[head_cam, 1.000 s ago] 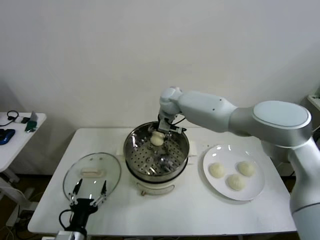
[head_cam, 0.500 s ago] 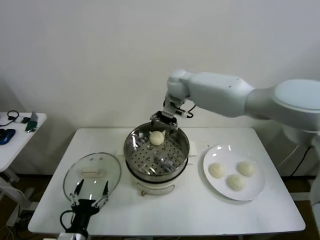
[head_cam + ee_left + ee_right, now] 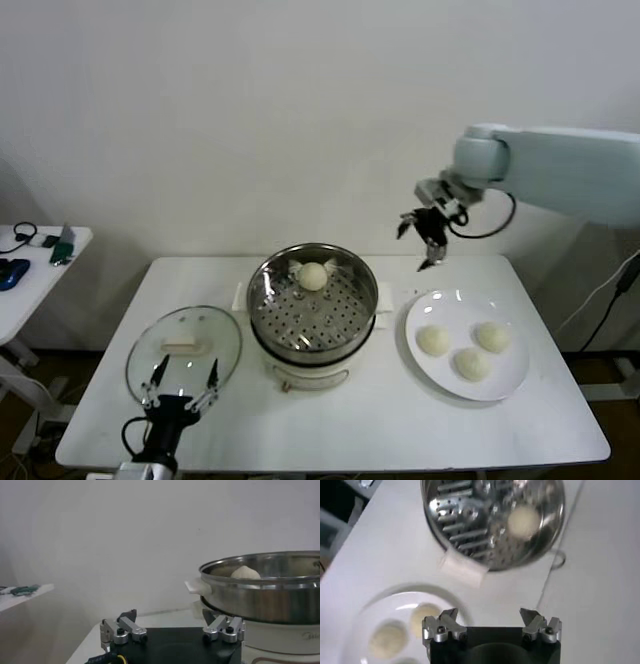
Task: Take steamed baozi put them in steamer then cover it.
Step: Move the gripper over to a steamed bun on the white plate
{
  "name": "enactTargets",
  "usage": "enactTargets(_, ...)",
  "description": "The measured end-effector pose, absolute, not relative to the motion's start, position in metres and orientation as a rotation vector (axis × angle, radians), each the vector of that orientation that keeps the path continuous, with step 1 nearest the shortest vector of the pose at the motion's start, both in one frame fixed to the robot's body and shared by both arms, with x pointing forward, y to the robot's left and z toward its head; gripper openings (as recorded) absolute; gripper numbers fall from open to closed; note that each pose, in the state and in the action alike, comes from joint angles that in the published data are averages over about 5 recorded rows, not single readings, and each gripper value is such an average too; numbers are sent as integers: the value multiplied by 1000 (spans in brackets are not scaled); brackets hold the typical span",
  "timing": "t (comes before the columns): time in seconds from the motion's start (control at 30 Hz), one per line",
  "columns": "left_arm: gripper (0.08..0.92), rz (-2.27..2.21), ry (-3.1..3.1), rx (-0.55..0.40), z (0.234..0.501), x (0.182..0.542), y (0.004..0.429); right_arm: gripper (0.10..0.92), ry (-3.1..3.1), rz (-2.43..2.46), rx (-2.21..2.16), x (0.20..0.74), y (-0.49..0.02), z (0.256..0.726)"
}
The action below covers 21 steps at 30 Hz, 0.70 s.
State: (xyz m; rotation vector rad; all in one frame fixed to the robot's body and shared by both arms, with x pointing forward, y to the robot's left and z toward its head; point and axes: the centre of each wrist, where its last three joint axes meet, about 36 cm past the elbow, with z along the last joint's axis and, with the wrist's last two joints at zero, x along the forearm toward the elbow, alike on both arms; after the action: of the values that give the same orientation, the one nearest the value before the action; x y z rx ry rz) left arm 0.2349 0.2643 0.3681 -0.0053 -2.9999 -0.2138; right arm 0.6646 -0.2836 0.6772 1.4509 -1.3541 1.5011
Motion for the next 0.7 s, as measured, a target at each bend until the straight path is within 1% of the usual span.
enactTargets(0.1, 823, -217, -2999, -1, 368, 235, 266, 823, -1372, 1427, 1395, 655, -303, 653)
enactTargets(0.23, 823, -220, -2997, 9, 367, 236, 267, 823, -1370, 1357, 1352, 644, -317, 619)
enactTargets(0.5, 823, -214, -2985, 18, 364, 232, 267, 823, -1332, 1293, 1306, 633, -325, 556)
enactTargets(0.7, 823, -216, -2976, 27, 360, 229, 267, 823, -1318, 1280, 1269, 629, -326, 519)
